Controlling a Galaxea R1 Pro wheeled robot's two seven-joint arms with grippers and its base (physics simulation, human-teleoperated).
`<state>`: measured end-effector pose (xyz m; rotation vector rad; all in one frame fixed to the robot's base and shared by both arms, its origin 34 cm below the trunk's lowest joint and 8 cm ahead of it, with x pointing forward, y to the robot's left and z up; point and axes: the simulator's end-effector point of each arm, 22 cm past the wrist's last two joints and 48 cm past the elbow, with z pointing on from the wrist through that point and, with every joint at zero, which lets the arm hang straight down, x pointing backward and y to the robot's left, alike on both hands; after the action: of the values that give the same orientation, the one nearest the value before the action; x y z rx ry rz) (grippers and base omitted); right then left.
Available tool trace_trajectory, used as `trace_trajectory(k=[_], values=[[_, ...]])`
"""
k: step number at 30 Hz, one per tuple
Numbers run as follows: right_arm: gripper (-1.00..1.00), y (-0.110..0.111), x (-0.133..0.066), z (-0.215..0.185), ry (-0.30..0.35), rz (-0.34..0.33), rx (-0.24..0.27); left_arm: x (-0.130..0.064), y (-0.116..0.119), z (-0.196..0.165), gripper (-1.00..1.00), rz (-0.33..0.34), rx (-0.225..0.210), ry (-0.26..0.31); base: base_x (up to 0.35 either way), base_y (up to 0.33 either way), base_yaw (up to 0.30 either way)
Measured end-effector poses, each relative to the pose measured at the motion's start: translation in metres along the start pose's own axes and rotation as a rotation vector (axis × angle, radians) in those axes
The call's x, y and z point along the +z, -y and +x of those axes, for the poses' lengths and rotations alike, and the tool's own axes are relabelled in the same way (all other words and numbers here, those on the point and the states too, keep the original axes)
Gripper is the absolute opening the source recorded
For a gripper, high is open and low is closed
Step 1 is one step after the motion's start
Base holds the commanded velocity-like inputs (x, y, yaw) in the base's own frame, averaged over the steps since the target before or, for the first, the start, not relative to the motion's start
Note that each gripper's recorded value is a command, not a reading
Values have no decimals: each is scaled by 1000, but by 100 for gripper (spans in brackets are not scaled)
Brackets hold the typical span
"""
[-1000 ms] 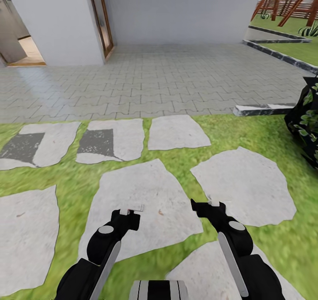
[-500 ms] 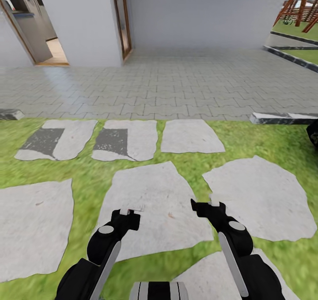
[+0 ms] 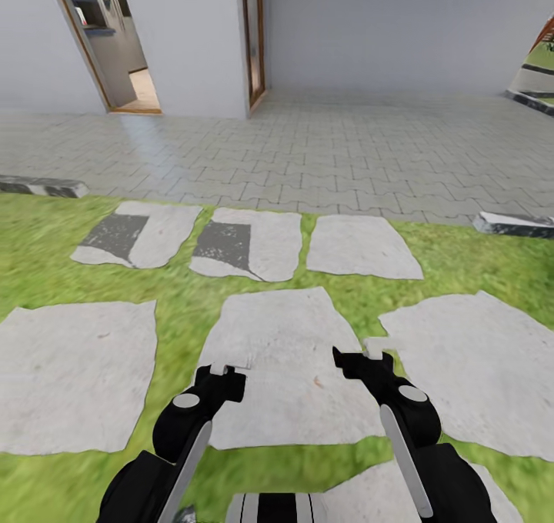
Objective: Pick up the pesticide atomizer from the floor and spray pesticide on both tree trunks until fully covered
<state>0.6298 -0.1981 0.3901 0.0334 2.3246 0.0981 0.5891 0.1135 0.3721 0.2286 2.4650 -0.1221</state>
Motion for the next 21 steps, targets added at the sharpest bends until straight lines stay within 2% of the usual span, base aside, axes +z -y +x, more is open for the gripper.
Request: trace_trajectory(k=[7, 21], values=[[100, 1, -2, -3, 5, 3, 0, -2, 1, -2, -100, 1, 3, 5, 0, 0, 207], [100, 2, -2, -3, 8, 6, 1, -2, 1, -3, -100, 1, 4, 7, 0, 0, 23]])
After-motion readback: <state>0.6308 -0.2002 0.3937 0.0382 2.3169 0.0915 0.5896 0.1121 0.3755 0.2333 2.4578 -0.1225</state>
